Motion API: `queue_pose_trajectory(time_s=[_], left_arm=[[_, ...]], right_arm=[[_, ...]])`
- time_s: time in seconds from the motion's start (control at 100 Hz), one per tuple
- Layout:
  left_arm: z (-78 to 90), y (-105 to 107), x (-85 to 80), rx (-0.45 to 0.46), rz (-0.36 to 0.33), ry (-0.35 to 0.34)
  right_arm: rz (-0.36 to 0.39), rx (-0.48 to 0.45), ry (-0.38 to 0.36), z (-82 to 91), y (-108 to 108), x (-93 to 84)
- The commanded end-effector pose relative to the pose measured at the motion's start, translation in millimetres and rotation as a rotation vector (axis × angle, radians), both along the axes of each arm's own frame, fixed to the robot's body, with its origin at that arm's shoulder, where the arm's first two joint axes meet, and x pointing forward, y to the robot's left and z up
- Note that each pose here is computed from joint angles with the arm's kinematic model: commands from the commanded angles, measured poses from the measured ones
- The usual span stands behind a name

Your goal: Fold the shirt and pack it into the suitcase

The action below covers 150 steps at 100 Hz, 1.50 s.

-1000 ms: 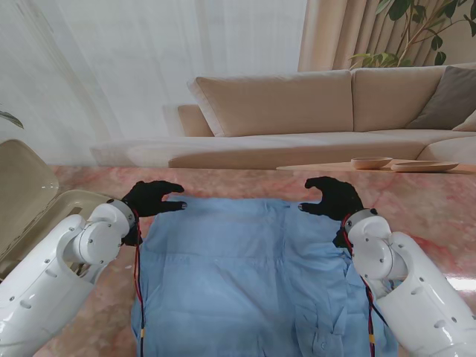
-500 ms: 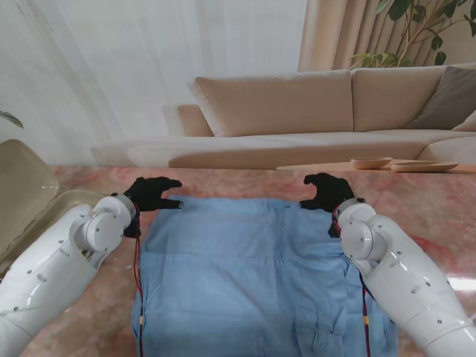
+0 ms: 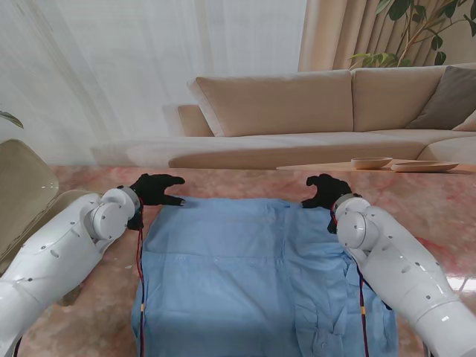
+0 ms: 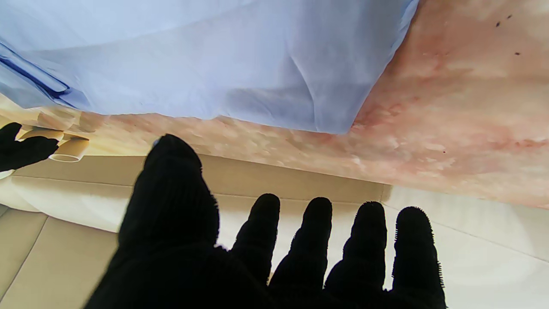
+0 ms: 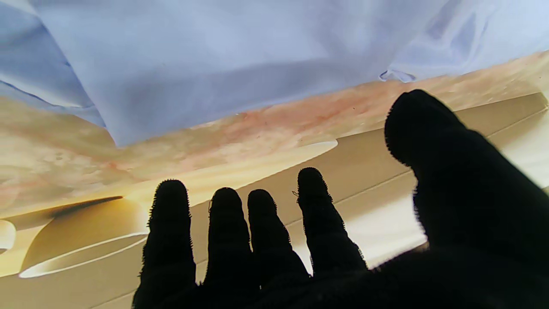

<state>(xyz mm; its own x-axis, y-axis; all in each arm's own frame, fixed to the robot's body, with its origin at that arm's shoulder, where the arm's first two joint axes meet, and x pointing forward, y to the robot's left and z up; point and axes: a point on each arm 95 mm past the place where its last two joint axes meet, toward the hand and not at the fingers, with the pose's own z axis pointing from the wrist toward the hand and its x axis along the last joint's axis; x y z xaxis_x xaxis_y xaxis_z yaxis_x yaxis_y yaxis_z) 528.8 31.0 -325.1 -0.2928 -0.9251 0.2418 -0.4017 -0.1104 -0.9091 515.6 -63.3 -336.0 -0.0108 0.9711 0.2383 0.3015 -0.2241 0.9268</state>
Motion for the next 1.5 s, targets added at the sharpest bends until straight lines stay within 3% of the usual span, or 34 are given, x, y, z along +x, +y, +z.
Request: queue_pose_trajectory(time_s=[0.0, 0.41, 0.86, 1.49], left_arm=[[-1.5, -5, 3.3, -0.012, -0.002, -0.003], [-13.3, -18, 13.8, 0.001, -0.041, 0.031], [-21.6, -20, 15.6, 0.003, -0.065, 0.082], [-33.9, -24, 14.8, 0.036, -0.101, 0.113]], right_arm=[[-0.011, 0.002, 0.035, -5.7, -4, 0.2], [-0.034, 0.01, 0.077, -17.5, -16, 1.1], [-0.058, 0.006, 0.118, -31.6, -22, 0.6], [-0.055, -0.003, 0.154, -38.5, -26, -3.6]])
